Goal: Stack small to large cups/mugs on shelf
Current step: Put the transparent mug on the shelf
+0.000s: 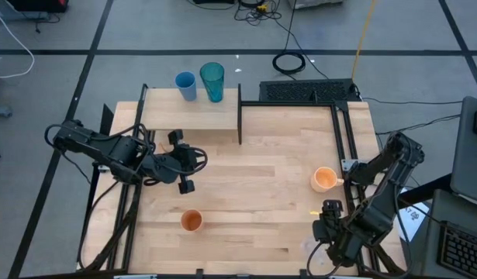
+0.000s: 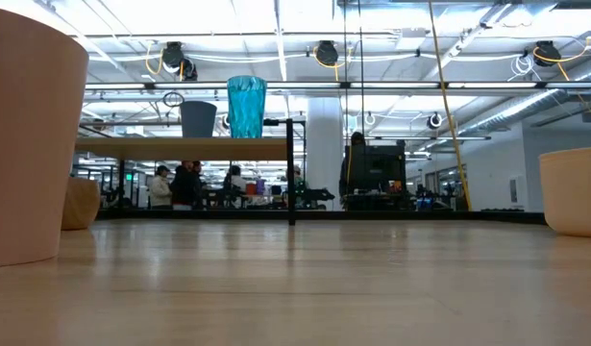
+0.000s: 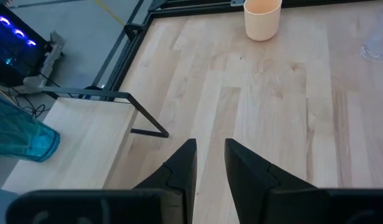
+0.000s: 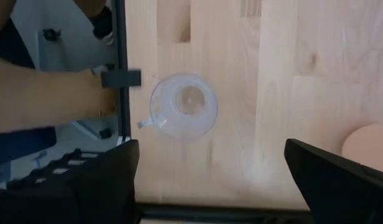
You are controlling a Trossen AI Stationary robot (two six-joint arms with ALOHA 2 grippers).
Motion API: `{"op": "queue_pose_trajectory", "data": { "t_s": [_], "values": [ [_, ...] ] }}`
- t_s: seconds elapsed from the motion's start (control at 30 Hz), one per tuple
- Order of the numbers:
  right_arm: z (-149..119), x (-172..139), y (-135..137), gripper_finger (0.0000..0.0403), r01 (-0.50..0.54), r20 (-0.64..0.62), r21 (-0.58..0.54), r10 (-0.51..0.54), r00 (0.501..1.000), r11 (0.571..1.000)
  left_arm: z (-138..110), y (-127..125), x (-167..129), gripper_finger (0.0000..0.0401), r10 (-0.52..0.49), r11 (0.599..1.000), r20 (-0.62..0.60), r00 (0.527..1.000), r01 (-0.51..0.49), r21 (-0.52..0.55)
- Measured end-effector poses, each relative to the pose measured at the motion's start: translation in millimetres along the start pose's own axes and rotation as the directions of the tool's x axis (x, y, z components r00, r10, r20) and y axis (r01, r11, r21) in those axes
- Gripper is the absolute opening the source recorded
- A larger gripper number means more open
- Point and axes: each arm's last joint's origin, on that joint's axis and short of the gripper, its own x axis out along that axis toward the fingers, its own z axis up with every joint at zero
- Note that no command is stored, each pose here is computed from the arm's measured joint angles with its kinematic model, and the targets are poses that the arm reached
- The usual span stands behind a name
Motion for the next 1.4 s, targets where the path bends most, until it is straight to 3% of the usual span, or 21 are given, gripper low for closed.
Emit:
{"op": "queue_pose_trajectory", "data": {
  "t_s": [0.53, 0.97, 1.4],
  "values": [
    [-1.4, 70.0, -13.3, 0.0392, 0.017, -0.016, 0.007, -0.017, 1.000, 1.000, 0.3, 0.1, 0.0, 0.0086, 0.002, 1.000, 0.003, 1.000, -0.002, -0.004],
    [-8.2, 113.0, -24.6, 0.0385, -0.041, -0.030, -0.013, 0.041, 0.999, 0.999, 0.4, 0.1, 0.0, 0.0086, 0.002, 1.000, 0.004, 1.000, -0.002, -0.006],
    [-9.3, 117.2, -28.2, 0.0229, -0.023, -0.028, -0.036, 0.022, 0.999, 0.999, 0.4, 0.1, 0.0, 0.0086, 0.002, 1.000, 0.004, 1.000, -0.002, -0.003]
  ]
}}
